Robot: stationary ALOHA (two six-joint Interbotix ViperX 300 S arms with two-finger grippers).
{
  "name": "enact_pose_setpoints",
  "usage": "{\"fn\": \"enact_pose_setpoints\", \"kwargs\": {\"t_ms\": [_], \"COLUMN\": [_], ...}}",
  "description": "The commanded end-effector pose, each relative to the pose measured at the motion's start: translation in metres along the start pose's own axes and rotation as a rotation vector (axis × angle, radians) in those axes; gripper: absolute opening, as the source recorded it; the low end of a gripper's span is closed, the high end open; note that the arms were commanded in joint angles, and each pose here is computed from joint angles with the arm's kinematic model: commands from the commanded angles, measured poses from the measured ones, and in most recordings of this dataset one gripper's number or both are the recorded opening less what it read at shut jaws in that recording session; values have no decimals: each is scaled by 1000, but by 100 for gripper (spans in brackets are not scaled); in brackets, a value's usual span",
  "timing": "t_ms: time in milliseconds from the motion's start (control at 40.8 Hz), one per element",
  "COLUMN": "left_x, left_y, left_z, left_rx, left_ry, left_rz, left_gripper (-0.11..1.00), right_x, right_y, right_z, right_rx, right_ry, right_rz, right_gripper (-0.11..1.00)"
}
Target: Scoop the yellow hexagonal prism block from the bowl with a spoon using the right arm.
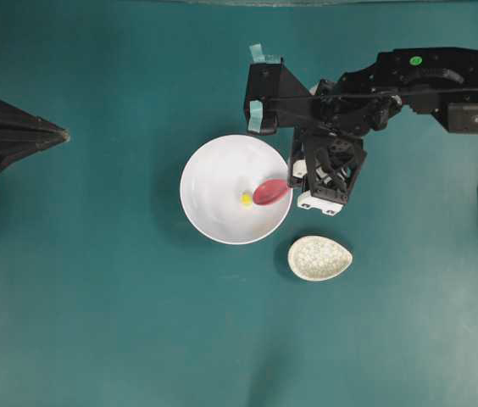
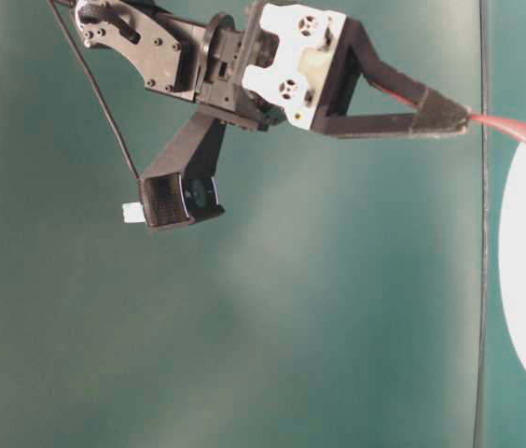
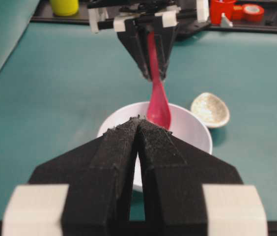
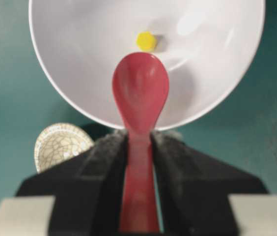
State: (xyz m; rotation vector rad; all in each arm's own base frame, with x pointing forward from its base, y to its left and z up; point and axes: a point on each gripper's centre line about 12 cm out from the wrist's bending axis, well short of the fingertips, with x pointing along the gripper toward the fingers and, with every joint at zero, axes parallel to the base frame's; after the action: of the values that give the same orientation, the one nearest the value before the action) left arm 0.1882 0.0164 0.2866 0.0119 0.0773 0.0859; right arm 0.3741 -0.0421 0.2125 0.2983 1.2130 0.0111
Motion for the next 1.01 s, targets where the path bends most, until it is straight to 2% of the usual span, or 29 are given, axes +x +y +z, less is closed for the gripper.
{"fn": "enact_pose_setpoints", "kwargs": {"t_ms": [0,982], "left_x": [1,1], "left_y": [0,0], "left_z": [11,12], "left_rx": [0,-8], "left_ry": [-31,-34], "left_rz": [2,2], "left_gripper": [3,3], "right_x": [-11,8], "right_y": [3,1], "right_z": [7,15], "right_rx": [-3,1], "right_ry": [-34,-2], "right_rz": [2,2], "right_gripper": [25,25]}}
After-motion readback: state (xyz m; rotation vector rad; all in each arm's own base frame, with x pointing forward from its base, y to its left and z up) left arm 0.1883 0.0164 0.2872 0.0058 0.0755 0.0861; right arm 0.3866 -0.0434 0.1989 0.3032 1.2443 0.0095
